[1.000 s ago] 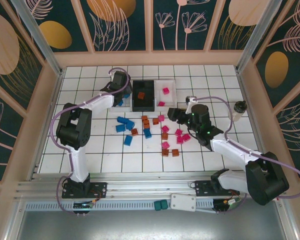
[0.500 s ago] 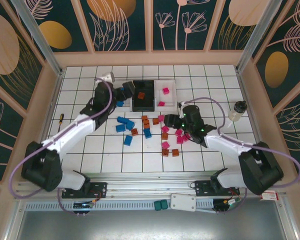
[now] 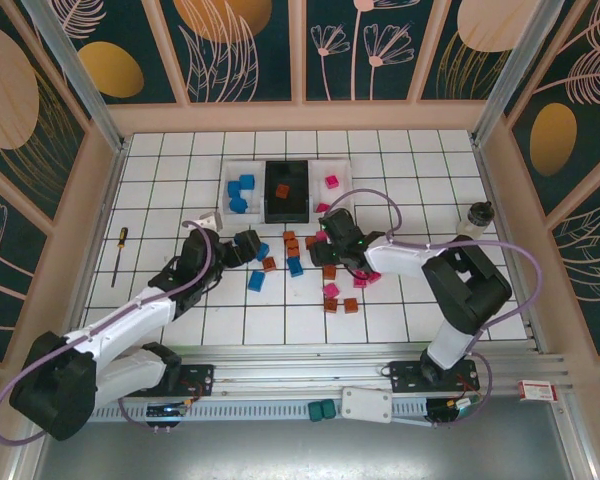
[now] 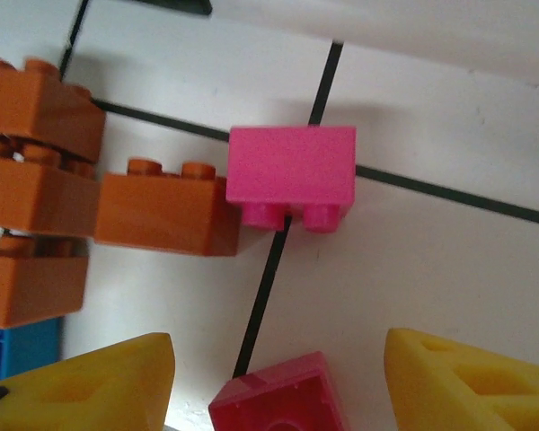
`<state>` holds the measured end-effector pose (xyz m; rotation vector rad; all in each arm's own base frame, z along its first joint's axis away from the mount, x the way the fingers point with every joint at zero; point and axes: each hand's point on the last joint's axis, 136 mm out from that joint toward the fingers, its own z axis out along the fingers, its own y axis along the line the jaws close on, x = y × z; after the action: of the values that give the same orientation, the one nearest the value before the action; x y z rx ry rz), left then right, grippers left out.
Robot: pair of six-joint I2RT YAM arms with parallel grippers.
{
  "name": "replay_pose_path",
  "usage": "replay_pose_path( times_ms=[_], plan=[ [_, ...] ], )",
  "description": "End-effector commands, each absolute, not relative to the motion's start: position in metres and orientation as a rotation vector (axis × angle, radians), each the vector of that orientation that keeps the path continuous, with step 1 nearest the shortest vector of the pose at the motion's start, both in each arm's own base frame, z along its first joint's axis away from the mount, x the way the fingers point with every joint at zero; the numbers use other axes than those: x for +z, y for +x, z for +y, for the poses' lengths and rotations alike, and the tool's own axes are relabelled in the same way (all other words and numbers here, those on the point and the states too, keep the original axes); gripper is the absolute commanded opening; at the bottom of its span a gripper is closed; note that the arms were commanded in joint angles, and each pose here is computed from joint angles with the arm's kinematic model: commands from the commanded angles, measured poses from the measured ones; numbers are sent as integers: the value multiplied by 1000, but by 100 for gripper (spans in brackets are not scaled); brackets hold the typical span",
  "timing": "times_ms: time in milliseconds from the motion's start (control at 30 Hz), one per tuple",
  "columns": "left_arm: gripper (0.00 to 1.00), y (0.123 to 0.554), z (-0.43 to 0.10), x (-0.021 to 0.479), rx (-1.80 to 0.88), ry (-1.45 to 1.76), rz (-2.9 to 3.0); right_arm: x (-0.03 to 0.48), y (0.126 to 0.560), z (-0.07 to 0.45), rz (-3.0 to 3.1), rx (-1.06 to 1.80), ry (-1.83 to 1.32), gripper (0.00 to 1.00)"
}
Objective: Sort the legos into containers by color
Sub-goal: Pick up the lego from the center of the table, then place the lego in the container.
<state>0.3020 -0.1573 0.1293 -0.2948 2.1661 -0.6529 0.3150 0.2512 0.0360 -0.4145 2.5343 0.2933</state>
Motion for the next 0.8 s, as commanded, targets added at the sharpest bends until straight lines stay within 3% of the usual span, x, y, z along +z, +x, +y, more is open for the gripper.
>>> replay_pose_path(
  times_ms=[0,367,600,767],
  plan=[
    [99,295,-153,122,-648,-319,2178,29,314,246,2558,163,-467,62],
    [99,296,-155,130,-655,-293,2159,31,316,253,2540,194,-483,35],
    [99,294,-151,129,-639,-298,2159,115,331,275,2307,374,-472,32],
    [99,291,-151,125,-645,-291,2167,158,374,274,2210,441,-353,32]
  ],
)
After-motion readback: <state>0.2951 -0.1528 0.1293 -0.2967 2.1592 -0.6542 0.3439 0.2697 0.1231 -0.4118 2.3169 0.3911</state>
